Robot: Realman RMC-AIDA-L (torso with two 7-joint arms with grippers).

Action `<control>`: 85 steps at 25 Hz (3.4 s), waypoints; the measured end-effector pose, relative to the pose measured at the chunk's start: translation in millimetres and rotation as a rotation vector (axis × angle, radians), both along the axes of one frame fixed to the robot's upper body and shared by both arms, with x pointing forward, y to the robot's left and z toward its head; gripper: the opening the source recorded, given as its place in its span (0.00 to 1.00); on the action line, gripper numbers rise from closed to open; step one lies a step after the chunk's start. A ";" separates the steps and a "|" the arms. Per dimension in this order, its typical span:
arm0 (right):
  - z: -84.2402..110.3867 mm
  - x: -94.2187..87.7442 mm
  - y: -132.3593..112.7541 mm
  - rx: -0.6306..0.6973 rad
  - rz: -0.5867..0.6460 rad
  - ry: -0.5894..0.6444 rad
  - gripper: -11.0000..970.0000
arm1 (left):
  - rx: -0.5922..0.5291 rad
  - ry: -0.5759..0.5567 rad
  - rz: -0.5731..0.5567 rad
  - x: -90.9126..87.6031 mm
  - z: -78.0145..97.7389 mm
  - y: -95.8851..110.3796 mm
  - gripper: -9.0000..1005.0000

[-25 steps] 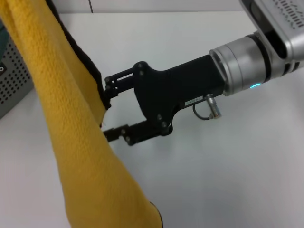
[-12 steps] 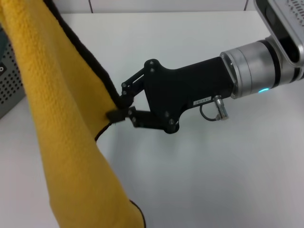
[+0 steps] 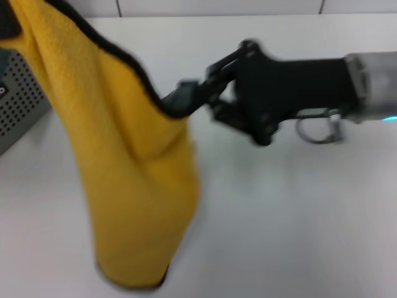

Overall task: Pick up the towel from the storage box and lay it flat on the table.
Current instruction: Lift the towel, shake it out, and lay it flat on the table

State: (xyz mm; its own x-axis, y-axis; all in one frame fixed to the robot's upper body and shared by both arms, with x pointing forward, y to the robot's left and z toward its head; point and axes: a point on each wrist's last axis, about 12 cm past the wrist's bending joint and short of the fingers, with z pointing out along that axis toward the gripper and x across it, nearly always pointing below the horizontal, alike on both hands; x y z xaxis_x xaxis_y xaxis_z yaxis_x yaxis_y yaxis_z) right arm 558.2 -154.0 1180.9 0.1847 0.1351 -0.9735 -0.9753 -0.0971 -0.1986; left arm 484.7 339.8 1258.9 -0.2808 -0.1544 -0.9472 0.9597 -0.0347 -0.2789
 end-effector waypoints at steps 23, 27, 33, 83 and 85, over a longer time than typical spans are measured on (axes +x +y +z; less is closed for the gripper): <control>35.8 23.3 -58.6 -0.009 -0.395 -0.028 0.01 | 0.298 -0.102 0.288 38.6 -20.1 -6.2 0.04; 47.2 46.2 -55.5 -0.012 -0.448 -0.052 0.01 | 0.283 -0.150 0.365 51.1 -13.2 -5.2 0.04; 51.1 47.2 -65.7 -0.005 -0.466 -0.041 0.01 | 0.252 -0.194 0.373 49.2 -2.1 3.0 0.04; -59.3 61.5 -8.9 -0.547 -0.605 0.297 0.02 | 0.658 0.253 0.634 65.0 -131.3 4.4 0.04; -58.4 63.9 -9.2 -0.542 -0.623 0.294 0.02 | 0.658 0.257 0.642 65.7 -133.1 3.8 0.04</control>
